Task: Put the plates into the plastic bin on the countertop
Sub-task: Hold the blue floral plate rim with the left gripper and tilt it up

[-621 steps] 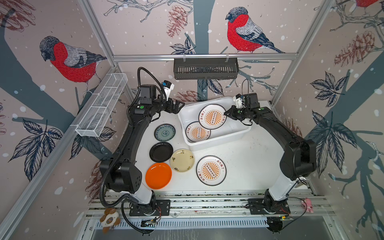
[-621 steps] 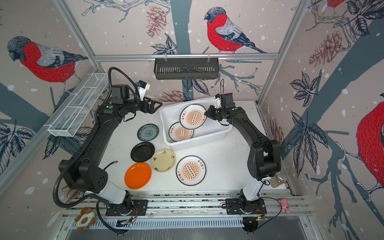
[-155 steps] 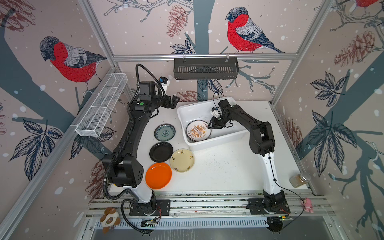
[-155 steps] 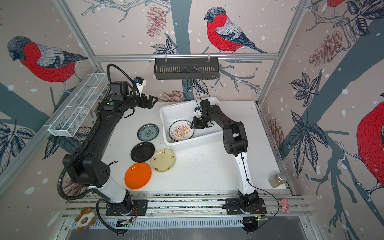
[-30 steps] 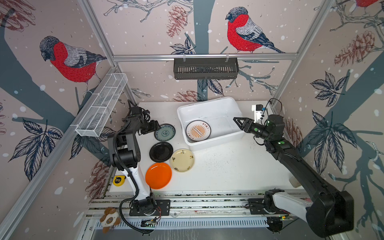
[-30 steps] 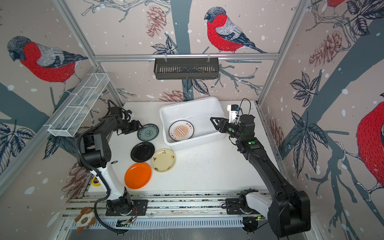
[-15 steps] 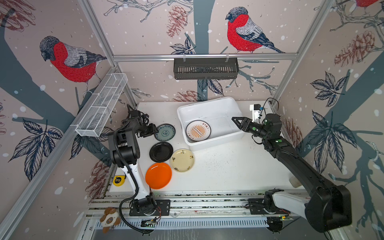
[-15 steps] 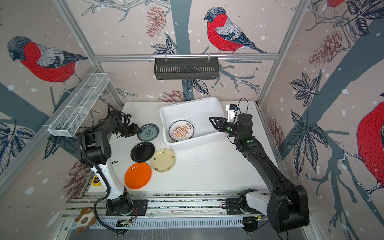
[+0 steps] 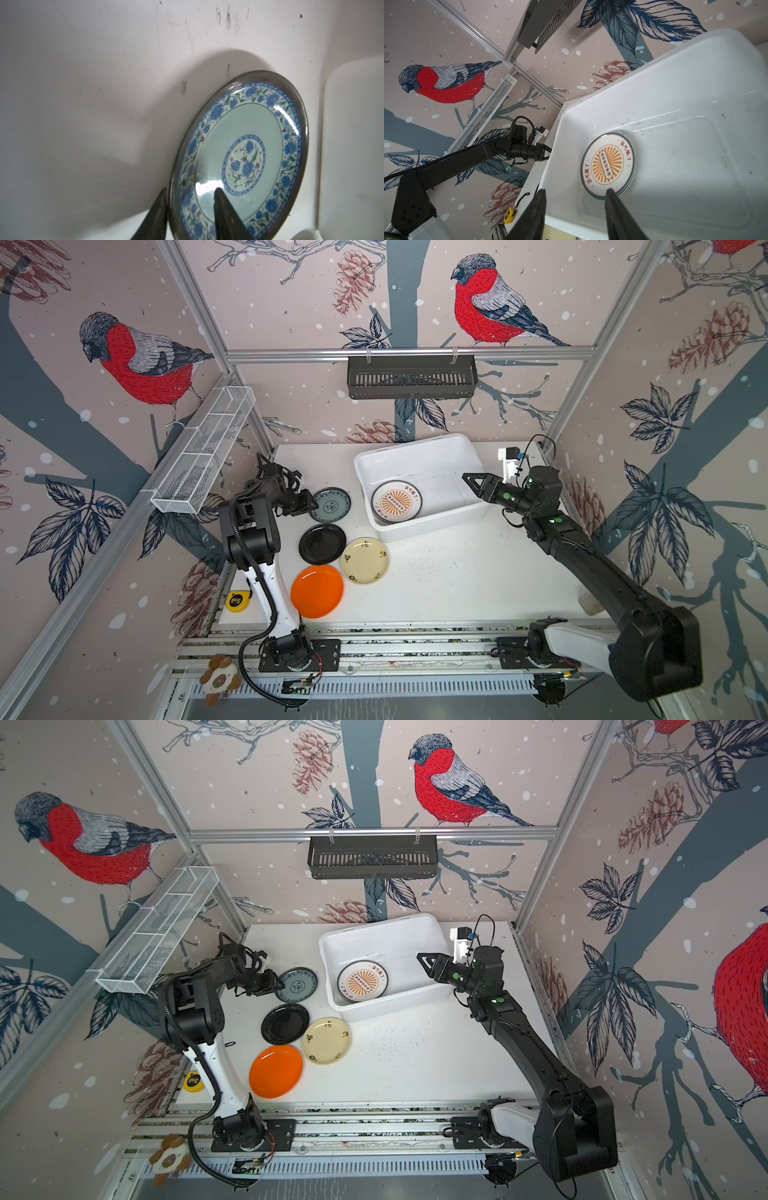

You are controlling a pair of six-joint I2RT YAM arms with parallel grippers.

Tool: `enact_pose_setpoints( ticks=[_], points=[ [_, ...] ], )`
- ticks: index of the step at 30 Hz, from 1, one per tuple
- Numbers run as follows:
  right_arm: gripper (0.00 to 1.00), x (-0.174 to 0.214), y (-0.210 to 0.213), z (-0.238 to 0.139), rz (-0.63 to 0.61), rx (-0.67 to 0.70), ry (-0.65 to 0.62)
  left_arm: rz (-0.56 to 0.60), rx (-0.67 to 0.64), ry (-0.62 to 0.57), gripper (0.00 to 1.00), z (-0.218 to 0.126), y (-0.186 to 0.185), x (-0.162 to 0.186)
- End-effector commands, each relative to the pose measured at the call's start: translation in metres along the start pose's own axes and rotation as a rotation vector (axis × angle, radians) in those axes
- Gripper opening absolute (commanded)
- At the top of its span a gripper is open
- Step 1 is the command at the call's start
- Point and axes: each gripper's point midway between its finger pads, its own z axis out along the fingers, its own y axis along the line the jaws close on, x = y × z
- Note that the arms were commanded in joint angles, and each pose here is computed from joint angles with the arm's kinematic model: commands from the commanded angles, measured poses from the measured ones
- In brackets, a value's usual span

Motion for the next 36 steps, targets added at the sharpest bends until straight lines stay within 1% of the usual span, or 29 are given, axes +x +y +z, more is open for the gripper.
enact_pose_setpoints(
  ticks=[1,5,8,10,13,17,20,22,28,36],
  points=[
    [0.48,-0.007,0.004,0.001,-0.015,-0.012,-0.026,0.003,0.017,0.009,0.37,0.001,0.0,0.002],
    [0.47,-0.006,0.003,0.003,-0.011,-0.014,-0.025,-0.009,0.027,0.008,0.33,0.001,0.001,0.001],
    [0.47,-0.006,0.004,0.005,-0.011,-0.019,-0.025,-0.018,0.031,0.013,0.27,0.002,0.005,0.003],
    [0.46,-0.005,0.003,0.005,-0.008,-0.018,-0.022,-0.027,0.04,0.016,0.21,0.003,0.006,0.004],
    [0.46,-0.003,0.003,0.007,-0.007,-0.02,-0.017,-0.039,0.047,0.015,0.15,0.002,0.009,0.004],
    [0.46,-0.004,0.003,0.008,-0.008,-0.02,-0.018,-0.046,0.058,0.01,0.13,0.002,0.008,0.005],
    [0.46,-0.003,0.003,0.008,-0.006,-0.02,-0.018,-0.045,0.072,0.001,0.07,-0.001,0.006,0.002],
    [0.46,-0.004,0.003,0.008,-0.005,-0.022,-0.02,-0.044,0.075,-0.006,0.0,-0.004,0.004,-0.001],
    [0.45,-0.003,0.003,0.009,-0.006,-0.02,-0.02,-0.045,0.102,-0.045,0.0,-0.017,-0.005,-0.015],
    [0.45,-0.002,0.002,0.01,-0.005,-0.019,-0.018,-0.025,0.122,-0.123,0.0,-0.042,-0.019,-0.046]
  ],
)
